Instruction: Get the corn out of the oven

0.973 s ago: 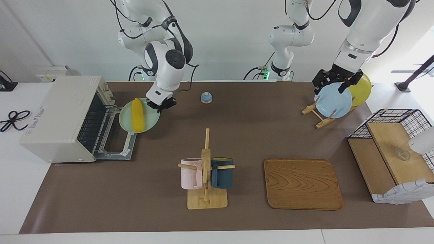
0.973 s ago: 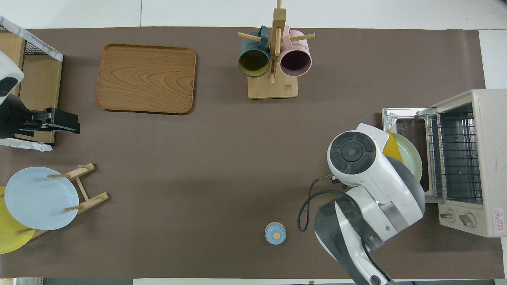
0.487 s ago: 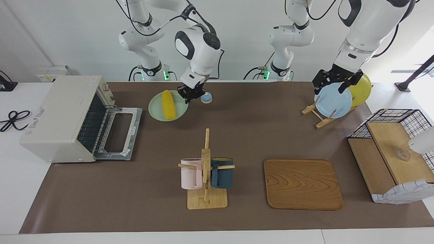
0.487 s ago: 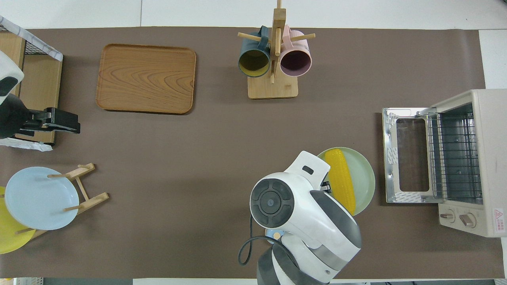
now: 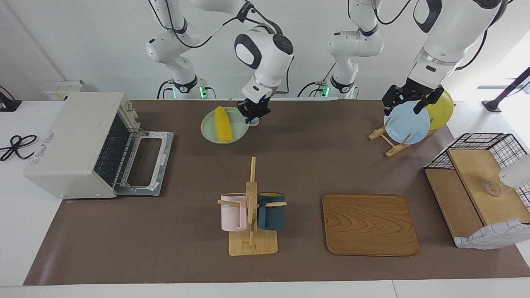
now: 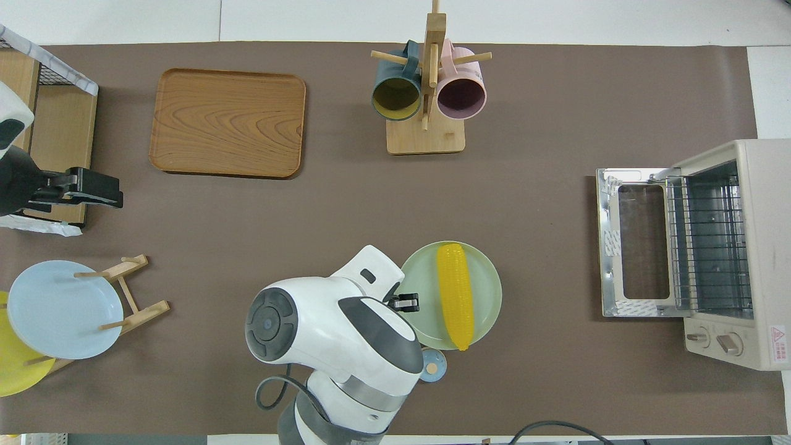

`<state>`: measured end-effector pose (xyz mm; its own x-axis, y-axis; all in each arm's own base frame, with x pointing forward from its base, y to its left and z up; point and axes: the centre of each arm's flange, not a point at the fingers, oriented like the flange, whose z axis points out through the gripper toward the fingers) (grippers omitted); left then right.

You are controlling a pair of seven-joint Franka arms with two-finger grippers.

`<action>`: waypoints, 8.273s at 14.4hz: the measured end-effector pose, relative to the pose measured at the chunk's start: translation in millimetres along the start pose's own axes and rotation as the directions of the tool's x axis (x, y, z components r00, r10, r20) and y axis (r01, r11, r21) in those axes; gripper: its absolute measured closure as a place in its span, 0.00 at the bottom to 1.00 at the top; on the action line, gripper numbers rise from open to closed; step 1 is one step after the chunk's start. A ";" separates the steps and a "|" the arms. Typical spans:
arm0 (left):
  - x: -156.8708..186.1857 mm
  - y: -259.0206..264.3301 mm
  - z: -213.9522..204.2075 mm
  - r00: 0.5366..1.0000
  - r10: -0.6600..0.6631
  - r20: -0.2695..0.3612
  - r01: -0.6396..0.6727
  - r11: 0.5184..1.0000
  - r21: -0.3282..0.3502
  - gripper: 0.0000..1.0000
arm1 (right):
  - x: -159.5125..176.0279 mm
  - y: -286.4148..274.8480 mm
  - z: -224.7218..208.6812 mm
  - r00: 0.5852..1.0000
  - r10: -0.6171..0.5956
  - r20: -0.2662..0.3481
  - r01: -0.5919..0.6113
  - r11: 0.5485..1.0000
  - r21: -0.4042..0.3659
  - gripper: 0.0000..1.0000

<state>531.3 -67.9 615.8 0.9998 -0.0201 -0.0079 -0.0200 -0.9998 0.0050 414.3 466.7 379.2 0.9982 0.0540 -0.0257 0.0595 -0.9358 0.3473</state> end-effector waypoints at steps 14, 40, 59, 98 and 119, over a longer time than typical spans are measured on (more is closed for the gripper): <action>0.8 -0.4 -0.7 1.000 -0.001 -0.007 0.001 1.000 -0.001 0.00 | 38.2 -40.0 62.0 0.999 0.011 -0.032 -0.009 0.998 0.069 0.97; -19.5 135.5 42.6 1.000 0.014 0.002 -0.013 0.998 -0.059 0.00 | 83.0 332.5 -87.8 0.992 0.030 0.120 -0.056 0.975 0.215 0.40; -88.7 396.8 267.4 0.997 0.082 0.003 -0.081 0.990 -0.115 0.00 | 11.6 342.8 202.9 0.995 0.061 0.073 -0.073 0.983 0.167 0.99; -101.1 421.7 309.0 0.997 0.075 -0.005 -0.075 0.990 -0.122 0.44 | 19.5 534.1 89.9 0.977 -0.128 0.170 0.127 0.992 0.017 0.99; 141.7 125.7 231.2 0.999 -0.035 -0.016 0.034 0.998 -0.060 0.44 | 66.7 474.6 25.6 0.981 -0.118 0.157 0.065 0.950 0.307 0.99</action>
<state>668.6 -197.5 384.1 0.9999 0.0146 0.0078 0.0141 -0.9978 0.0650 509.0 17.2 518.3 0.9709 0.1084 -0.2134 0.1197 -0.9920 0.0406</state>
